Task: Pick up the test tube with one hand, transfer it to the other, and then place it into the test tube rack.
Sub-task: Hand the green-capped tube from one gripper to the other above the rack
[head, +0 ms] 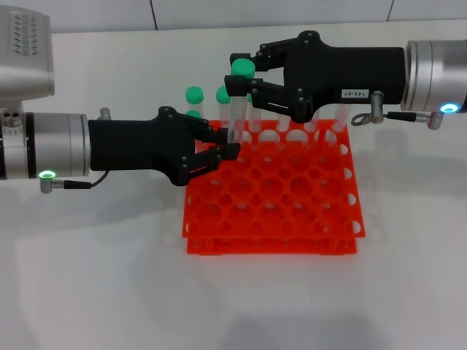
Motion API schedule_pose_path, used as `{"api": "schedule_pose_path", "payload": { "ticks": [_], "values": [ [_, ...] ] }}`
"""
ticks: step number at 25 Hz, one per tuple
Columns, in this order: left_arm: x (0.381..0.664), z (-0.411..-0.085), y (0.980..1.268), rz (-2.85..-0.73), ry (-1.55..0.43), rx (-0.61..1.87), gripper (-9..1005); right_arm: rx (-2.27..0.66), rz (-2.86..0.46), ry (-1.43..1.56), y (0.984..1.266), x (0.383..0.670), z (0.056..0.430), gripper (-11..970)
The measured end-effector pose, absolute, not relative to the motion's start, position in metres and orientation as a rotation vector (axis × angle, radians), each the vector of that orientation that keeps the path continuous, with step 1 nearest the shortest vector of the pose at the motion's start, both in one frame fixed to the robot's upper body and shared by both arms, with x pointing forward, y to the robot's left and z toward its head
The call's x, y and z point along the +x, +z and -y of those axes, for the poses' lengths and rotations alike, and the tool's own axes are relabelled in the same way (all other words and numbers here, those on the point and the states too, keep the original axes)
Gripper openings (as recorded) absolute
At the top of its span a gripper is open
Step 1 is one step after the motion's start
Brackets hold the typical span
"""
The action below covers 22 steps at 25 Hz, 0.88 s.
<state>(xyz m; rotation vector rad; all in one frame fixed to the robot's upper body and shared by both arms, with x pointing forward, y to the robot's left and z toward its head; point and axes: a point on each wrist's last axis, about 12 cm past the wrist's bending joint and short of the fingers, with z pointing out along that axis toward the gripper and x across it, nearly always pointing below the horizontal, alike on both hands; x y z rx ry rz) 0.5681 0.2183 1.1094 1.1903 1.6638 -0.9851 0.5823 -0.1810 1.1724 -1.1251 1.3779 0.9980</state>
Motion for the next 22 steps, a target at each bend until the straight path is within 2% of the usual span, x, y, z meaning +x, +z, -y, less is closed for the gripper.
{"api": "schedule_pose_path", "payload": {
  "ticks": [16,19,22],
  "values": [
    [0.568,-0.219,1.115,-1.695,-1.028,1.164,194,-1.126,-1.376,0.998,1.173,0.583,0.18,263],
    [0.568,-0.223,1.119,-1.718,-1.025,1.144,416,-1.121,-1.38,0.997,1.172,0.583,0.181,263],
    [0.567,-0.228,1.122,-1.734,-1.017,1.13,558,-1.117,-1.385,0.996,1.171,0.583,0.182,262]
  ]
}}
